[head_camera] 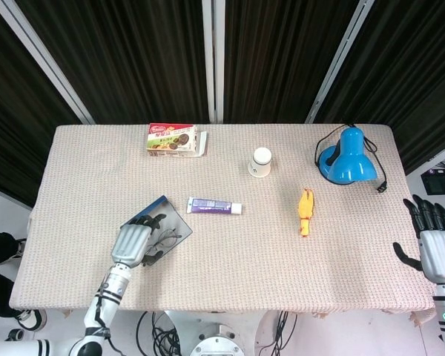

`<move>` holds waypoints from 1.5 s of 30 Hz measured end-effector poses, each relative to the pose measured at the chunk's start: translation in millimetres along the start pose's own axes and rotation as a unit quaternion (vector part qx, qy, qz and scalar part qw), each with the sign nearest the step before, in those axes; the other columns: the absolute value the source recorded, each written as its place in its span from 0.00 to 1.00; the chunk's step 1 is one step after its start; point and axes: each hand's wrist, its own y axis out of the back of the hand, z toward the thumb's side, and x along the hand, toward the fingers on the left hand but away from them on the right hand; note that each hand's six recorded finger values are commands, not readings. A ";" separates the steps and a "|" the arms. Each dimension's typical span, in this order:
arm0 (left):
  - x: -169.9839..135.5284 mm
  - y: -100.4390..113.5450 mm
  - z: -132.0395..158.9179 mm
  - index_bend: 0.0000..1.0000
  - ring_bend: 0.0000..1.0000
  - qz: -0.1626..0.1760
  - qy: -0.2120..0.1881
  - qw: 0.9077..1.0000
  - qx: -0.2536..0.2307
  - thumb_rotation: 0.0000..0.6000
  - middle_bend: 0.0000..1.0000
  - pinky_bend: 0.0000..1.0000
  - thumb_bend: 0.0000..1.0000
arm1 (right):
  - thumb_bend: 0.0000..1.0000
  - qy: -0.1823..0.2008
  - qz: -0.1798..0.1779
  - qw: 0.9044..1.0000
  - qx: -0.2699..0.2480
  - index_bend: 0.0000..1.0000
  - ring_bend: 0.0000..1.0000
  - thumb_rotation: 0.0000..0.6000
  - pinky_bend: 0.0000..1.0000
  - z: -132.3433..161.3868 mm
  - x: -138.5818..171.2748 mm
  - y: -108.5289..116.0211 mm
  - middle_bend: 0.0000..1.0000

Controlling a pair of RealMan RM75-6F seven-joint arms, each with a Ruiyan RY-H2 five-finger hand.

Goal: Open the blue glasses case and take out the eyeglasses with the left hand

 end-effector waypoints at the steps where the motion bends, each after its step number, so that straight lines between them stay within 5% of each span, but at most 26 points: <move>1: -0.2 -1.5 -0.4 0.18 0.20 -0.001 0.003 1.000 0.001 1.00 0.34 0.29 0.20 | 0.24 0.000 0.000 1.000 0.000 0.00 0.00 1.00 0.00 -0.2 0.1 0.1 0.00; 21: 7.3 -24.5 -4.6 0.18 0.20 -0.021 0.023 0.999 0.012 1.00 0.38 0.29 0.21 | 0.24 -0.005 0.007 1.000 0.002 0.00 0.00 1.00 0.00 -3.1 -0.4 -4.1 0.00; 45: 5.4 -40.8 -4.3 0.25 0.38 -0.041 0.009 0.998 0.046 1.00 0.61 0.38 0.35 | 0.24 -0.010 0.016 1.000 0.006 0.00 0.00 1.00 0.00 -5.2 -0.5 -5.9 0.00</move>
